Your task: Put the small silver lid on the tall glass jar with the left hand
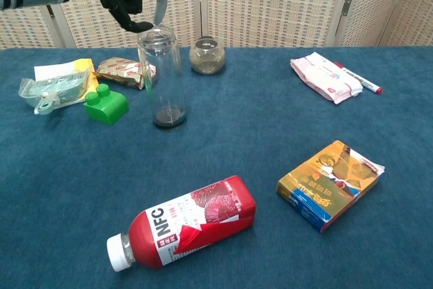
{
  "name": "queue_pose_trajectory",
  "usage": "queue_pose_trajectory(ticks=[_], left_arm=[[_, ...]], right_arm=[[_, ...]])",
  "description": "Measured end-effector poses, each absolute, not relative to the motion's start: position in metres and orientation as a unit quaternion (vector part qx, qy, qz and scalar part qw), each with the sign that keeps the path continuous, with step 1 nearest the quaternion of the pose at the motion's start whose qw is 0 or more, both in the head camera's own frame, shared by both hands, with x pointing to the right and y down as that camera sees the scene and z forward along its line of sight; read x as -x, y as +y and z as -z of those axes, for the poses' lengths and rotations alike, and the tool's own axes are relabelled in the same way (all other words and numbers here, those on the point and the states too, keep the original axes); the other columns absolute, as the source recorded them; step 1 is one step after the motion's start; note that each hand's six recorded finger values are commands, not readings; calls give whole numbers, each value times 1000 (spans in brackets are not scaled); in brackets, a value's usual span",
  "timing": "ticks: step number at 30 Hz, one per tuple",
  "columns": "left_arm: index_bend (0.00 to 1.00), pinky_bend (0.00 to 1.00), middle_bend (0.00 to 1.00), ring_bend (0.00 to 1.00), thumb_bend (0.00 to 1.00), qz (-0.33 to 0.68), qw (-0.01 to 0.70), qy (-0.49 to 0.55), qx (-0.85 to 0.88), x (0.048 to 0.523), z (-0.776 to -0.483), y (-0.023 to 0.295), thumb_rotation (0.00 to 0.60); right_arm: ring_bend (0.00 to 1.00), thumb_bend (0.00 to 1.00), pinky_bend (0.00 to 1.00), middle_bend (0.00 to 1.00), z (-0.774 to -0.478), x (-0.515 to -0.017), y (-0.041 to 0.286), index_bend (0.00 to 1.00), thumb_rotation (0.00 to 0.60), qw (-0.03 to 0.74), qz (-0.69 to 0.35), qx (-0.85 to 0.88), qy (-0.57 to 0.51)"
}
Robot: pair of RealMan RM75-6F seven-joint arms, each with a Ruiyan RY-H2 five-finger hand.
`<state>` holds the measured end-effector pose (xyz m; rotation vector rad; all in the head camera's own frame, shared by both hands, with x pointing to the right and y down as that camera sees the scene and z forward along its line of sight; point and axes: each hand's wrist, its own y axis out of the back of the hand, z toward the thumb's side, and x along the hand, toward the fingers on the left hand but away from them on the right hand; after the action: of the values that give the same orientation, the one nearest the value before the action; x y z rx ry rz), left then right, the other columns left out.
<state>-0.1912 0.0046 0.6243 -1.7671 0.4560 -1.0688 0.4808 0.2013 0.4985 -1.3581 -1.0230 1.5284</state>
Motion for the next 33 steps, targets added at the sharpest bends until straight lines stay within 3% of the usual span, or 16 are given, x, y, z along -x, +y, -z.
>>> queue_pose_trajectory(ticks=[7,15,33], left_arm=[[354,1000,1000,974,429,435,487,203,729,194,-615,5,600],[345,1000,947,895,428,446,466,238,727,223,-601,16,600],[295,1000,1000,963,428,468,441,220,733,223,-611,23,600]], right_arm=[[137,429,290,200,-498,-481,201,49,600,415,-608,540,-408],[137,428,290,200,-498,-480,197,49,600,417,-607,541,-406],[137,428,290,200,-500,-477,197,49,600,417,-608,542,-403]])
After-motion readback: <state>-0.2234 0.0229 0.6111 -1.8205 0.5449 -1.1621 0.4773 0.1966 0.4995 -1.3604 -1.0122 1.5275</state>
